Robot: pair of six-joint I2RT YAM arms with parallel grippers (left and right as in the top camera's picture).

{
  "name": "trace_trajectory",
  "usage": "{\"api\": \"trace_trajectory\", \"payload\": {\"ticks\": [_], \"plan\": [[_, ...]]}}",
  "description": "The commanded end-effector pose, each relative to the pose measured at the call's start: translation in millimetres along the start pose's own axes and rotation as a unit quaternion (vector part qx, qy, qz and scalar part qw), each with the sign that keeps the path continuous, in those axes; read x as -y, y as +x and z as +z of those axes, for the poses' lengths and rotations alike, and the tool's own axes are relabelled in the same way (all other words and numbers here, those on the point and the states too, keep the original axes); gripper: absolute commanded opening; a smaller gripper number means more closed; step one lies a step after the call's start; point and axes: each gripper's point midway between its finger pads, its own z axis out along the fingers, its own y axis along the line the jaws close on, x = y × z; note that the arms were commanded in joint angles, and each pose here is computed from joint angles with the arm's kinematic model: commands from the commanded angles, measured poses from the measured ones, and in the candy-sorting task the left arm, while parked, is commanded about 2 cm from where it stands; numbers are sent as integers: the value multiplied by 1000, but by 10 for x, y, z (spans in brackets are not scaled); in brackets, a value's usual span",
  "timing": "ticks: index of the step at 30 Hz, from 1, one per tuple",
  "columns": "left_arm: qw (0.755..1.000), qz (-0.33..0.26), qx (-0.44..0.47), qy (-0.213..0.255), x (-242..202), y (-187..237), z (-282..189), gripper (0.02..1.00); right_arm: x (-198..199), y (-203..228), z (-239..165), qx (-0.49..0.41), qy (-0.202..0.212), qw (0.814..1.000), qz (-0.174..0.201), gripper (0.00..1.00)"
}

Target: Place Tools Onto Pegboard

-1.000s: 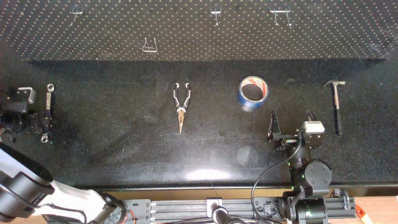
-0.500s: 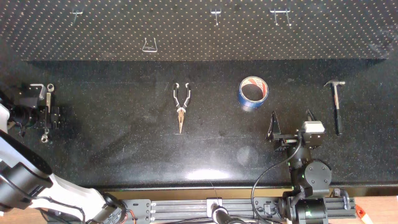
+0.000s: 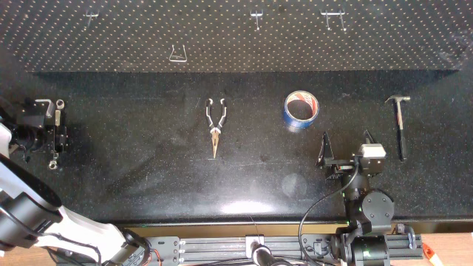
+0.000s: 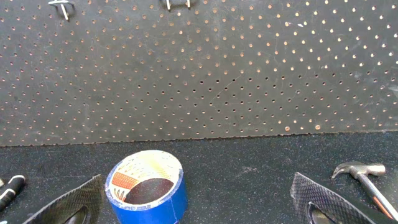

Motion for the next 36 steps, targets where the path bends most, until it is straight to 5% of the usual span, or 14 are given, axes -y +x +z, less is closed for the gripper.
{"api": "trace_trajectory", "payload": {"ticks": [1, 6, 11, 16, 24, 30, 36], "plan": [[1000, -5, -25, 5, 1, 92, 138, 772, -28, 15, -1, -1, -7, 1000, -6, 976], [1000, -6, -27, 4, -3, 100, 147, 739, -28, 15, -1, -1, -7, 1000, -6, 976], [1000, -6, -27, 4, -3, 101, 147, 426, -28, 14, -1, 0, -7, 1000, -6, 976], [1000, -6, -27, 4, -2, 102, 146, 283, -28, 15, -1, -1, -7, 1000, -6, 976], [997, -71, -21, 5, 2, 73, 148, 240, -28, 15, -1, -1, -7, 1000, -6, 976], [997, -71, -23, 6, 8, 84, 147, 115, -28, 15, -1, -1, -7, 1000, -6, 976], [997, -71, -23, 6, 8, 83, 147, 117, -28, 15, -1, -1, -7, 1000, -6, 976]]}}
